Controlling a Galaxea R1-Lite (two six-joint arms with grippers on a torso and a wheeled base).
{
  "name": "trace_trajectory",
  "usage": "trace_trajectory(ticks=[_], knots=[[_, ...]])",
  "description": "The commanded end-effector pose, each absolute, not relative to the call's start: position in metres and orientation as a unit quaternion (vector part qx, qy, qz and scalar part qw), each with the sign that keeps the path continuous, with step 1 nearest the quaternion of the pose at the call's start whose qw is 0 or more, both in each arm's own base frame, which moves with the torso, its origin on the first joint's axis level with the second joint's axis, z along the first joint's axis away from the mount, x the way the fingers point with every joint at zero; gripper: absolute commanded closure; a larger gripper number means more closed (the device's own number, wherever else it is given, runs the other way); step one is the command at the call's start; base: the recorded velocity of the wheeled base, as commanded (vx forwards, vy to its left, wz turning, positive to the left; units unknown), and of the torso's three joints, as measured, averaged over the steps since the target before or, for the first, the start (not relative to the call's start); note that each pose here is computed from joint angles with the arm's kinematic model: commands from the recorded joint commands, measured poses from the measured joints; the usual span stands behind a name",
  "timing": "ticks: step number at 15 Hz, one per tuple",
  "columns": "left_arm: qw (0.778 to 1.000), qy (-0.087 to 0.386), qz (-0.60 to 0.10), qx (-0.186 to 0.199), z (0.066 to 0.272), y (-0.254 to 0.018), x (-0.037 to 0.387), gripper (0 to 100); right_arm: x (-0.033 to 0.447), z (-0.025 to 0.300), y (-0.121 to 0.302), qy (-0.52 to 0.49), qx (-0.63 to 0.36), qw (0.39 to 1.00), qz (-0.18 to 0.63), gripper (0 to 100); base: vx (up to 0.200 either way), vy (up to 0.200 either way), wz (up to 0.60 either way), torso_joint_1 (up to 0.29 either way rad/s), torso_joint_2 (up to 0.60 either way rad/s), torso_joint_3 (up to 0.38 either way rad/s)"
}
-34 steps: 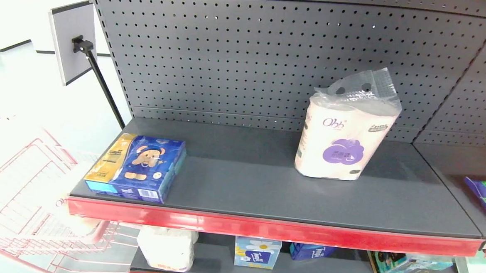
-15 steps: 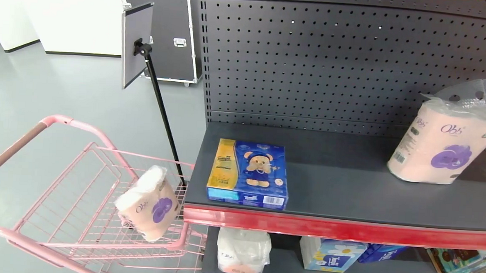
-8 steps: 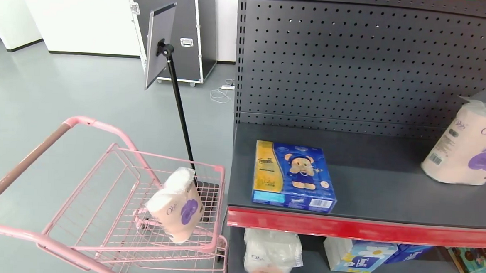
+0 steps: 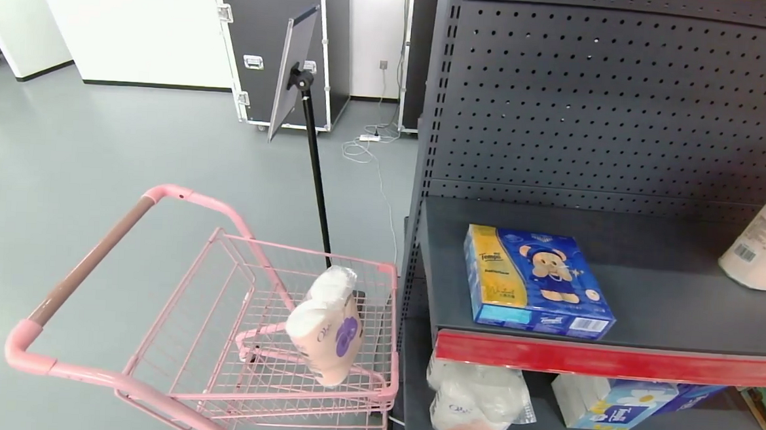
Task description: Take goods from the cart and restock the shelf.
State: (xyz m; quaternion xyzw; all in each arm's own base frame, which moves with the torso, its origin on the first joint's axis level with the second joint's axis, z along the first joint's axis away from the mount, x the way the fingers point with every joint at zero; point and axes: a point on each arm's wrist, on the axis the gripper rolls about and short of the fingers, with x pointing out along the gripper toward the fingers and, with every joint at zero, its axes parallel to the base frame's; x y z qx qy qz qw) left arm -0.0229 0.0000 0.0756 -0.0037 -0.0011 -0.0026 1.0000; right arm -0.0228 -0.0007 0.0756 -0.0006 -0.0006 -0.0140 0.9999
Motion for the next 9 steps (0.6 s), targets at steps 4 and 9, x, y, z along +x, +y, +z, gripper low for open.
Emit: trace_trajectory(ticks=[4, 9], knots=[[1.000, -0.001, -0.002, -0.004, 0.0756, 0.0000, -0.0228, 0, -0.0228, 0.0756, -0.0008, -0.001, -0.001, 1.000, -0.014, 0, 0.000, 0.000, 0.00, -0.026, 0.07, 0.040], [1.000, -0.001, -0.002, -0.004, 0.0756, 0.0000, -0.0228, 0, -0.0228, 0.0756, -0.0008, -0.001, -0.001, 1.000, -0.014, 0, 0.000, 0.000, 0.00, -0.137, 0.35, 0.194]])
